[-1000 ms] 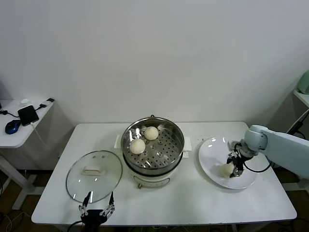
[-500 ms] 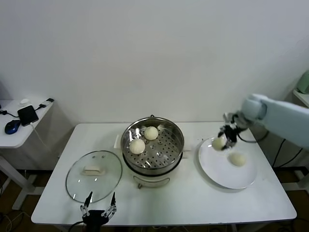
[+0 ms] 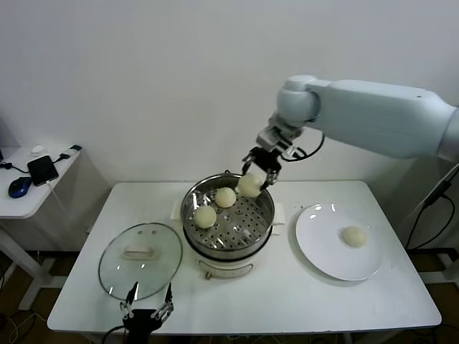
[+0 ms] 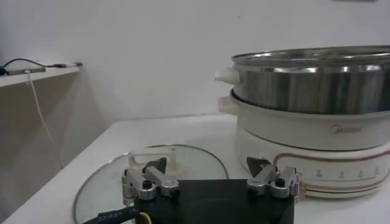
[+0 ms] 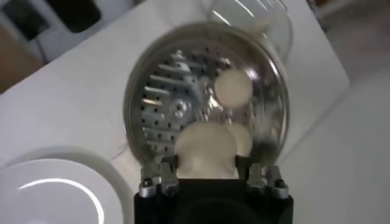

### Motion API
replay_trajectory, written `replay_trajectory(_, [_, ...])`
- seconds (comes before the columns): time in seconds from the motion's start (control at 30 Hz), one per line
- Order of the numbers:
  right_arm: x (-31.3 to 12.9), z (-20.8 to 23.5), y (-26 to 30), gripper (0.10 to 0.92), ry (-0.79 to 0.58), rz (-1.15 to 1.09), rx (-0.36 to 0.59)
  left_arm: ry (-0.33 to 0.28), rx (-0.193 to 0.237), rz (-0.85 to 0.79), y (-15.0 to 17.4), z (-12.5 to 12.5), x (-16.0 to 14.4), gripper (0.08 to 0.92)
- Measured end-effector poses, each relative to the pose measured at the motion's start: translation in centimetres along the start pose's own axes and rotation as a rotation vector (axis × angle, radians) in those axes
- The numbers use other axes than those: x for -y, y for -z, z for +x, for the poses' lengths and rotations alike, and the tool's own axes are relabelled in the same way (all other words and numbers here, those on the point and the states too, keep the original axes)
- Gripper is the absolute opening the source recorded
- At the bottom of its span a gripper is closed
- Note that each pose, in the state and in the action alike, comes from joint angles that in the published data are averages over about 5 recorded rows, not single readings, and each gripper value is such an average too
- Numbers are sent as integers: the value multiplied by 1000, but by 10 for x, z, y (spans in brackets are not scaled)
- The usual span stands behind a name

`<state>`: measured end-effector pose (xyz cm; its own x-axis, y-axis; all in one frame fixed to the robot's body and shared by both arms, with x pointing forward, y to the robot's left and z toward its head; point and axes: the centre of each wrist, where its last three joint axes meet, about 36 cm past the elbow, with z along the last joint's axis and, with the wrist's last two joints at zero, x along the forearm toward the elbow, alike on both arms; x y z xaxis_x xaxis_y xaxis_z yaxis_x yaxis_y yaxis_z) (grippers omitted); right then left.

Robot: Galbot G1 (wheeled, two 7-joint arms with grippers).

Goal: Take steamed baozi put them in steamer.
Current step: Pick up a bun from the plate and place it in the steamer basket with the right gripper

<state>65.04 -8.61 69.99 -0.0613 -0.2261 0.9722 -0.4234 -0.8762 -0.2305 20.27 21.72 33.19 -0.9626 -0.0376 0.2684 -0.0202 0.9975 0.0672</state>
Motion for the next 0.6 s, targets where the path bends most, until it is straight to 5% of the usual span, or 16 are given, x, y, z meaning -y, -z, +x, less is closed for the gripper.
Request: replay_trajectory(0.6, [23, -113, 28, 645, 72, 253, 113, 12, -11, 6, -3, 2, 3, 823])
